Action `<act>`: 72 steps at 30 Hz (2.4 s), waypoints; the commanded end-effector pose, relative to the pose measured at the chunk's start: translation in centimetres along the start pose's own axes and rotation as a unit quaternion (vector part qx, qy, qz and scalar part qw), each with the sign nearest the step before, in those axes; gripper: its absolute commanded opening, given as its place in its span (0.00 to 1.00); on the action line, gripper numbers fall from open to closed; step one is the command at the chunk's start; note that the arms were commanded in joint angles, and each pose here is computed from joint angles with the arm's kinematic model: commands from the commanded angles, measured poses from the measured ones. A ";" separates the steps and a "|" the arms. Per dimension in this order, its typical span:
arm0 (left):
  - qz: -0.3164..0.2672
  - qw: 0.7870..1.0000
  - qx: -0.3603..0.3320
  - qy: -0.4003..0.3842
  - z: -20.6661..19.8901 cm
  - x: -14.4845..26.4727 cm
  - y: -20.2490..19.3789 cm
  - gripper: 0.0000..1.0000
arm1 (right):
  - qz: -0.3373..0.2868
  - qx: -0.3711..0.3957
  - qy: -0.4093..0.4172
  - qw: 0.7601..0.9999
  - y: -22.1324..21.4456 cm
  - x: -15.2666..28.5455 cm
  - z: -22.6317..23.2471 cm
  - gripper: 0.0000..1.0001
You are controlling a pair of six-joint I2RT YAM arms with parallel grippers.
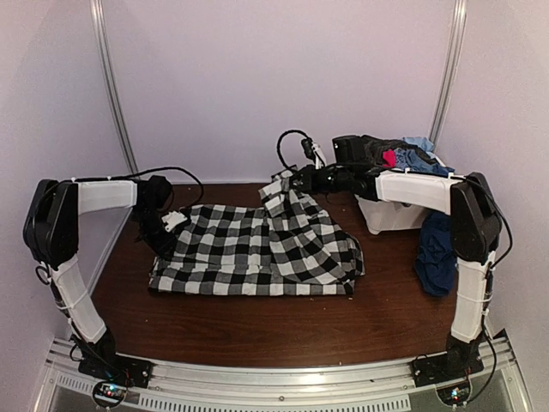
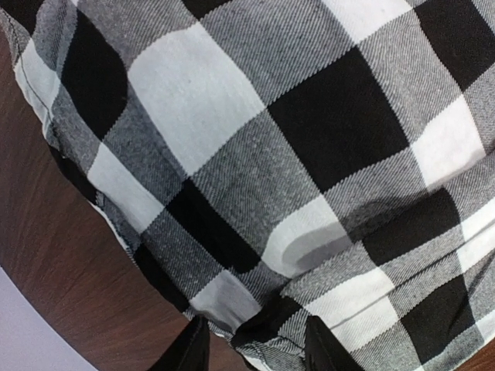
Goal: Fold and stack the mixed laundry pile
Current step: Fold the flattened shirt at the center of the board.
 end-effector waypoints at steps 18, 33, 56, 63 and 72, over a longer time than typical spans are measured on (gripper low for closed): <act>-0.010 1.000 0.004 0.016 0.4 0.9 0.0 0.00 | -0.047 0.038 -0.008 0.998 4.4 3.4 1.0 0.00; -0.048 0.995 0.045 0.075 2.2 1.6 1.1 0.00 | -0.040 0.046 -0.053 0.997 4.9 3.3 -1.5 0.00; -0.077 0.989 0.067 0.103 3.0 0.9 2.9 0.00 | -0.043 0.044 -0.067 0.996 4.9 2.4 -4.3 0.00; -0.042 0.990 0.070 0.114 3.2 -1.0 2.7 0.00 | -0.022 0.046 -0.079 0.996 3.8 0.7 -6.0 0.00; -0.113 0.968 0.150 0.164 4.5 3.6 3.7 0.64 | -0.006 0.032 -0.045 0.998 2.5 -0.8 -4.0 0.00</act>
Point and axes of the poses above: each gripper's point midway between its finger pads, its own x axis back along the fingers, its own z axis along the line the jaws close on, y = z × x, the point moved 8 cm from there along x, back along the fingers, and after that the axes turned 15 degrees about x, right-handed, at the moved point
